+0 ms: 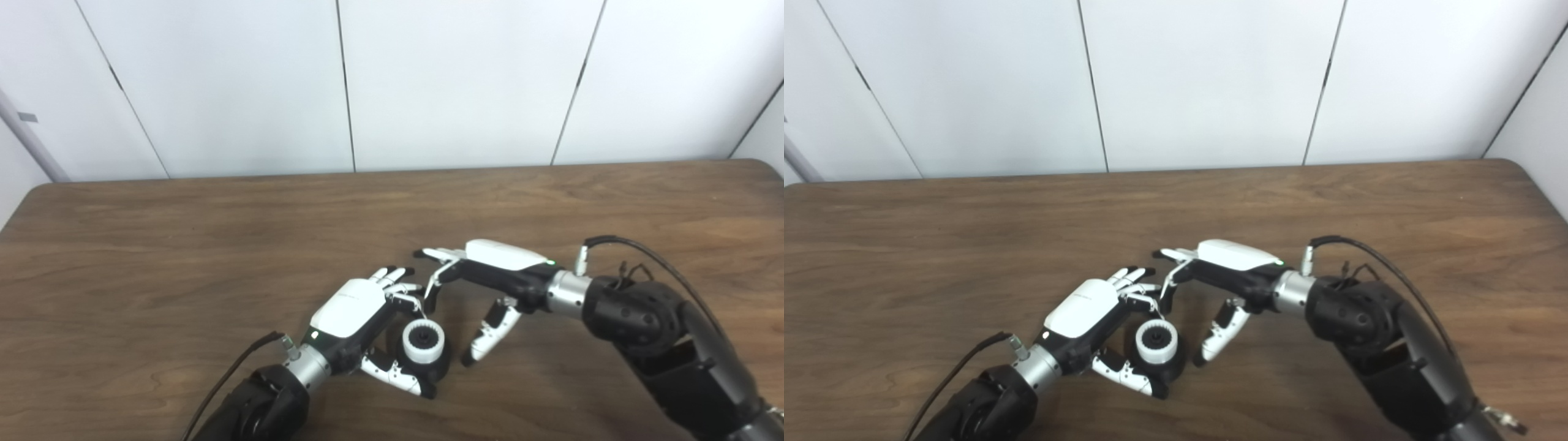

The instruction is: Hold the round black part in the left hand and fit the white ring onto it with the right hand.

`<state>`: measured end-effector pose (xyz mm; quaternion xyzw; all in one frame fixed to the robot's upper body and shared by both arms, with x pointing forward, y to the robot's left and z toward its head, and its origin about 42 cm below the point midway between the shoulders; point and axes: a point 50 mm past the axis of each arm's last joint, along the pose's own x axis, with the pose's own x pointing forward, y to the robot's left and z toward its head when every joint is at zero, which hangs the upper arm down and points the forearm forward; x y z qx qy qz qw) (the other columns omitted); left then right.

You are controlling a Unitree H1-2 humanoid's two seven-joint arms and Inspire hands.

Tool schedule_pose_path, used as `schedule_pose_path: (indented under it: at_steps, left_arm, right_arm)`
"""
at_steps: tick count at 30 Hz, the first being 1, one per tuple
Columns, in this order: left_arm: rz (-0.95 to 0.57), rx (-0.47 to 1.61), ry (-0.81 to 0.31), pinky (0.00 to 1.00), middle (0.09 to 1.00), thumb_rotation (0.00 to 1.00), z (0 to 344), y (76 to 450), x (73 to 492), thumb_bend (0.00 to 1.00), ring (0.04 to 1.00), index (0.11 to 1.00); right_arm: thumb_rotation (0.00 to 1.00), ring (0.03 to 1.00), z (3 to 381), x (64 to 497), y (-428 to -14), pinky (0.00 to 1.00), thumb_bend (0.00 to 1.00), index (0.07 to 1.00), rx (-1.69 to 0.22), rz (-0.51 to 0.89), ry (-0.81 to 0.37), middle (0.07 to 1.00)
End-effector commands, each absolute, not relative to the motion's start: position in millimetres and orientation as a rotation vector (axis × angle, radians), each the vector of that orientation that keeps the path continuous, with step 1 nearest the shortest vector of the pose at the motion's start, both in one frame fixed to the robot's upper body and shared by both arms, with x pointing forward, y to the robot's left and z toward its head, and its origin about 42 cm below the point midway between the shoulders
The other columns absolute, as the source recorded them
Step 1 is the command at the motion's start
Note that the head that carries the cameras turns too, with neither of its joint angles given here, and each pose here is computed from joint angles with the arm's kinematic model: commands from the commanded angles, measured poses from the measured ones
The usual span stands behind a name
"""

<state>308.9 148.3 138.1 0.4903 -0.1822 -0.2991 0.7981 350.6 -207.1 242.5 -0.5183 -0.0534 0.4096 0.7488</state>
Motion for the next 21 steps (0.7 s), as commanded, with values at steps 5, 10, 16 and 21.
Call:
schedule_pose_path:
  at_steps: [5,10,16,21]
  left_arm:
    - [-0.662,1.079,-0.379,1.00,0.846,0.05,135.1,153.1,309.5,0.52,0.975,0.478]
    - [-0.657,1.085,-0.374,1.00,0.843,0.05,133.0,152.5,311.7,0.52,0.972,0.479]
    - [-0.647,1.091,-0.366,1.00,0.842,0.05,129.9,153.4,315.7,0.52,0.972,0.479]
    - [-0.632,1.109,-0.368,1.00,0.841,0.05,126.1,154.3,319.7,0.52,0.972,0.479]
  right_arm:
    - [0.42,1.000,265.3,350.4,-214.4,1.00,1.00,0.962,-1.175,0.931,-0.110,1.000]
    - [0.46,1.000,266.7,344.7,-233.9,1.00,1.00,0.999,-1.164,0.919,-0.059,1.000]
    - [0.50,1.000,262.1,316.2,-293.9,0.99,1.00,1.000,-0.894,0.630,-0.079,1.000]
    - [0.71,1.000,228.1,279.6,-330.3,0.93,0.94,1.000,-0.608,0.364,-0.127,1.000]
